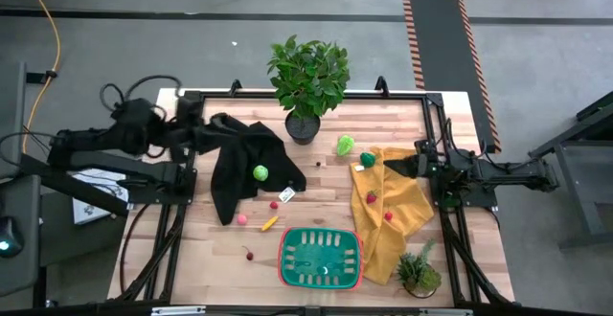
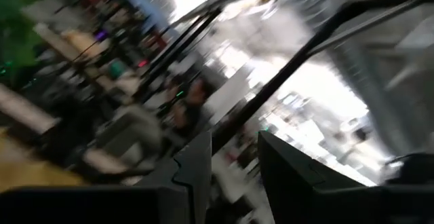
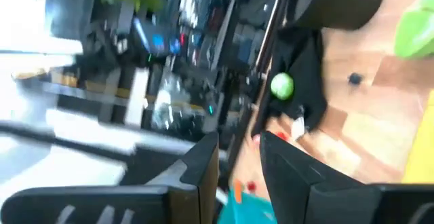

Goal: Pick and placing Produce into tupperware
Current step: Put the red strawberry into the blue bin

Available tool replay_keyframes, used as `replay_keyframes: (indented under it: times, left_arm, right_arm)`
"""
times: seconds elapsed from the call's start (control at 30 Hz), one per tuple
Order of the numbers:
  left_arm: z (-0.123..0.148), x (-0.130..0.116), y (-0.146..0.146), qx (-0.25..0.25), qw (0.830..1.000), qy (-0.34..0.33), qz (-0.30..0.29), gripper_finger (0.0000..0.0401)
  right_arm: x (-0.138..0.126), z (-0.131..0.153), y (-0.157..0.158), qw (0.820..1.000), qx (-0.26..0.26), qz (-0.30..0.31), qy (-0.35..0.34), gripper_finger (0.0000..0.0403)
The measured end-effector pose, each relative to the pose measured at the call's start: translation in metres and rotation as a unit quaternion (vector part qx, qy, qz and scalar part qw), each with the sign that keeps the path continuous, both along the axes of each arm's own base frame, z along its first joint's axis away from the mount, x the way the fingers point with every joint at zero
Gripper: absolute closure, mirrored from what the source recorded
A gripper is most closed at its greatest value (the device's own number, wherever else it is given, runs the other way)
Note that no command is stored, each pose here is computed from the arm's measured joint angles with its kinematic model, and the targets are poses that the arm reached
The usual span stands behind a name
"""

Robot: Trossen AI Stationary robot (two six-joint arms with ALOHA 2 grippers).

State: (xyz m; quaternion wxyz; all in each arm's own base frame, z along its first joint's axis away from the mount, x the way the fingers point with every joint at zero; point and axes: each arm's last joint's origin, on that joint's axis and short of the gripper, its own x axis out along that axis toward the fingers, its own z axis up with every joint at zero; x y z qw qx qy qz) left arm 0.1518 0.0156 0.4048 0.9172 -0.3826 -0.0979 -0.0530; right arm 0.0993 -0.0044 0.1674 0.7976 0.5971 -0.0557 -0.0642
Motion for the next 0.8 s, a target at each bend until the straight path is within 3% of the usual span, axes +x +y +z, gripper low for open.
replay_keyframes:
  times: [0.1,0.37,0.6,0.7,0.8]
  left_arm:
    - [0.006,0.013,0.002,0.013,0.998,0.06,0.005,0.029]
    - [0.013,0.038,0.007,0.014,0.979,0.198,0.043,0.029]
    - [0.0,0.048,0.01,0.011,0.958,0.281,0.057,0.029]
    - [-0.005,0.049,0.01,0.011,0.95,0.307,0.055,0.029]
    - [-0.008,0.049,0.01,0.01,0.946,0.319,0.054,0.029]
  right_arm:
    - [0.0,0.0,-0.002,1.0,0.011,-0.028,-0.005,0.0304]
    - [0.0,0.0,-0.002,1.0,0.012,-0.029,-0.005,0.0304]
    - [0.0,0.003,-0.002,0.999,-0.004,-0.03,-0.013,0.0304]
    - [-0.002,0.017,-0.001,0.995,-0.059,-0.028,-0.076,0.0304]
    - [-0.008,0.038,0.001,0.978,-0.096,-0.018,-0.184,0.0304]
